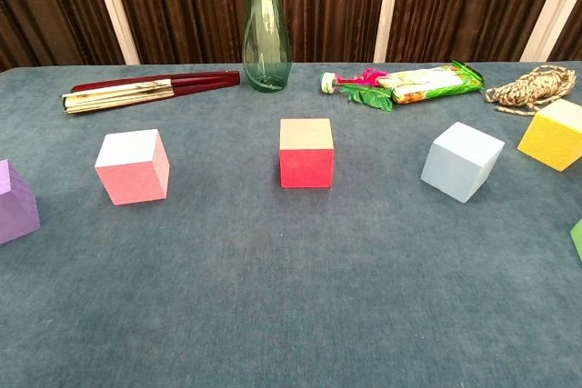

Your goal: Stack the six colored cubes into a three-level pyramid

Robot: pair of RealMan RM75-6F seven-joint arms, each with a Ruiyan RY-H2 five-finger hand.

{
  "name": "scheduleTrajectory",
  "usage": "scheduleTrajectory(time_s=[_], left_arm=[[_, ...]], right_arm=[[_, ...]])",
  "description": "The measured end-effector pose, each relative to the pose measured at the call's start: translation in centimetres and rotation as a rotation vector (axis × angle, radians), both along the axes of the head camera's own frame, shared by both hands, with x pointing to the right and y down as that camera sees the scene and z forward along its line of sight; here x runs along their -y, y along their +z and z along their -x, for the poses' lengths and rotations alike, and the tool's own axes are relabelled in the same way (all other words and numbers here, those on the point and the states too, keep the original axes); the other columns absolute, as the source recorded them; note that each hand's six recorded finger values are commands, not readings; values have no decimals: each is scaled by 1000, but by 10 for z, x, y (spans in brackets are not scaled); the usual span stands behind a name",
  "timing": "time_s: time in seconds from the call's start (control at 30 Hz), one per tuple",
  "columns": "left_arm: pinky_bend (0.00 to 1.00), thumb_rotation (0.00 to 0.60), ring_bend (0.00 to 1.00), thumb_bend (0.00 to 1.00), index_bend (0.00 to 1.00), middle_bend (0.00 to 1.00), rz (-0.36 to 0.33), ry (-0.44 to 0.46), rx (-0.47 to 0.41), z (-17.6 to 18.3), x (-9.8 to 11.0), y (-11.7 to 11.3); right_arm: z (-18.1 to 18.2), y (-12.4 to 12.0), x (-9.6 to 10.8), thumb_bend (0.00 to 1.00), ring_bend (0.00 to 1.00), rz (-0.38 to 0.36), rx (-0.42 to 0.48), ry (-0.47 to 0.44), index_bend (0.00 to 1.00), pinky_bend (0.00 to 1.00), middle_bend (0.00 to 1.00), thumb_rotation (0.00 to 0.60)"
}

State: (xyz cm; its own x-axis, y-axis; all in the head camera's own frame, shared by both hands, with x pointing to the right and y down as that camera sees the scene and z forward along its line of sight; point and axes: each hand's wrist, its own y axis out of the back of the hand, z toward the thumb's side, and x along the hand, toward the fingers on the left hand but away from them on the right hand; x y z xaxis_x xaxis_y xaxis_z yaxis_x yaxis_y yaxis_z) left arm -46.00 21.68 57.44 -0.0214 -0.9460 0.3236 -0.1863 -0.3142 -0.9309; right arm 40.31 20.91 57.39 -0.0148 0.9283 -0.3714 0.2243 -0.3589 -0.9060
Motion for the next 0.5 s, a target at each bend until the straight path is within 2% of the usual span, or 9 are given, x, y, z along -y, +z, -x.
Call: scheduleTrajectory(time_s=[0.5], left_arm=[[0,600,0,6,0,0,29,-10,1,-1,-2,4]], right_arm=[[0,1,0,266,0,14,17,2,0,0,0,600]])
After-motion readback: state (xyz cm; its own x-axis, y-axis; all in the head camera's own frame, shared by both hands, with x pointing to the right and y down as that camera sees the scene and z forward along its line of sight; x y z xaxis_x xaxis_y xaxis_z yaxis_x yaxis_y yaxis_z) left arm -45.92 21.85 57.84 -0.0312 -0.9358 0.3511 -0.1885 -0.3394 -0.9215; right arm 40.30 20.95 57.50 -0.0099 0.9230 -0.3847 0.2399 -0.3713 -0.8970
